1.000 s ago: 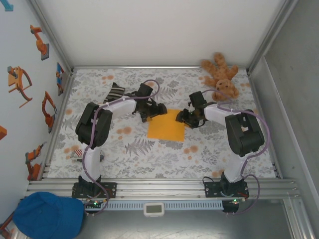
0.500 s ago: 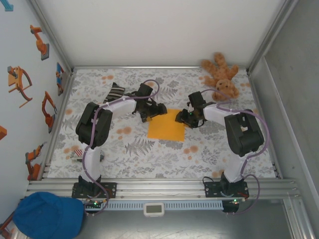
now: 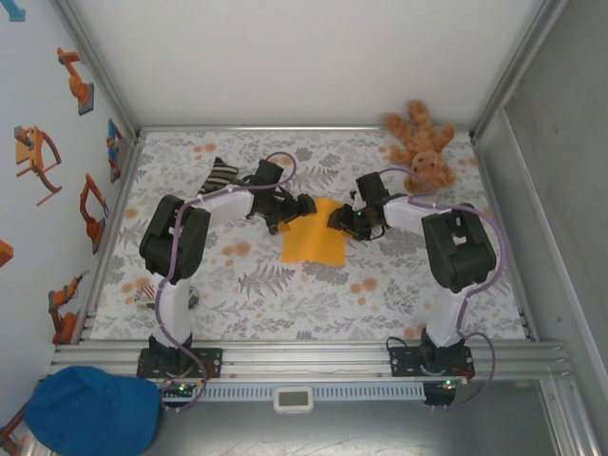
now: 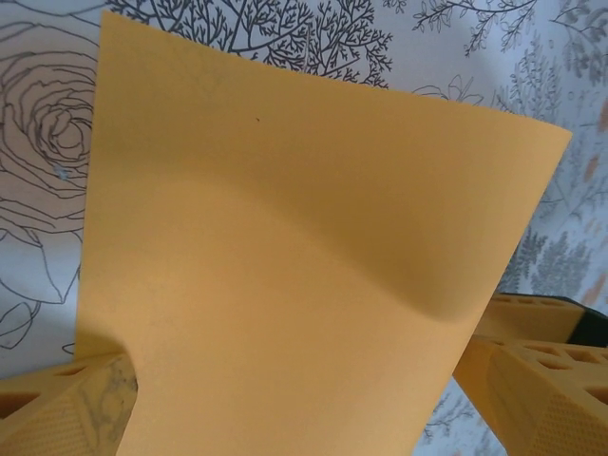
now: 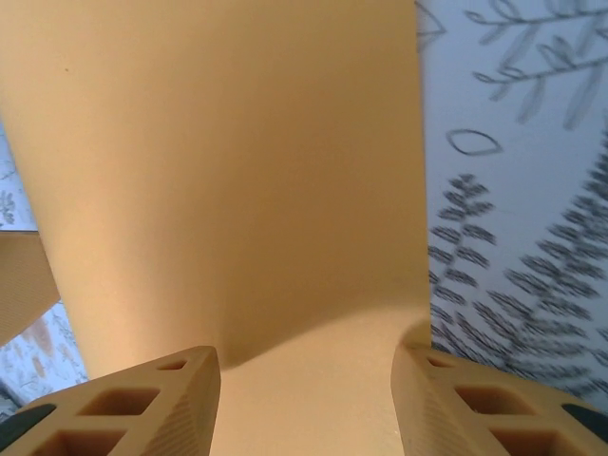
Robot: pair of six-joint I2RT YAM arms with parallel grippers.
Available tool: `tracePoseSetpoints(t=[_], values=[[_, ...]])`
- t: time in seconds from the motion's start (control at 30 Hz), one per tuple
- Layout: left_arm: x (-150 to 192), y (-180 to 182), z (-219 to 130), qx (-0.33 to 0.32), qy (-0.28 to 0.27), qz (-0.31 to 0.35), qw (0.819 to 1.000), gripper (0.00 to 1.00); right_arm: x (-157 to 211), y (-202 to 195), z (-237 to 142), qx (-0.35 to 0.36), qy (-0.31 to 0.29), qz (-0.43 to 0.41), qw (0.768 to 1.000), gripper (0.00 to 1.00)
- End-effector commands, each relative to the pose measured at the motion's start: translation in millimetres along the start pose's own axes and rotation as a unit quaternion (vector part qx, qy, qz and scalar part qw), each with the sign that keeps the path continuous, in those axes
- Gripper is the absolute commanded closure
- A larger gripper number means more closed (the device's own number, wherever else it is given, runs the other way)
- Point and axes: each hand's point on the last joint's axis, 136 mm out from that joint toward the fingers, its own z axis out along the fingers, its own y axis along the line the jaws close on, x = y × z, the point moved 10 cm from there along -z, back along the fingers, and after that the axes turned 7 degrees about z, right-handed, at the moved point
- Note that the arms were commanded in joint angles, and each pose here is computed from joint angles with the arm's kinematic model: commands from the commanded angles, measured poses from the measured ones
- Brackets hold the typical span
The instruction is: Fold a paper plane with a square sheet of paper (pick it up from the middle)
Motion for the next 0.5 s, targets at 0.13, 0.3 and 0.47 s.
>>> tracePoseSetpoints(t=[0.13,0.3,0.47], values=[[10,29,12,-0.019,0.010,-0.026,0.999,0.07,-6,17,23,-0.020,0.017,-0.011,1.000,0.52],[10,34,9,-0.031,0.008,-0.023,0.999,0.09,-5,23,33,-0.021,0.023,-0.013,0.999,0.54],[10,33,8,-0.030,0.007,-0.011,0.999,0.19,-3,21,33,-0.018,0.020,-0.013,1.000,0.56]])
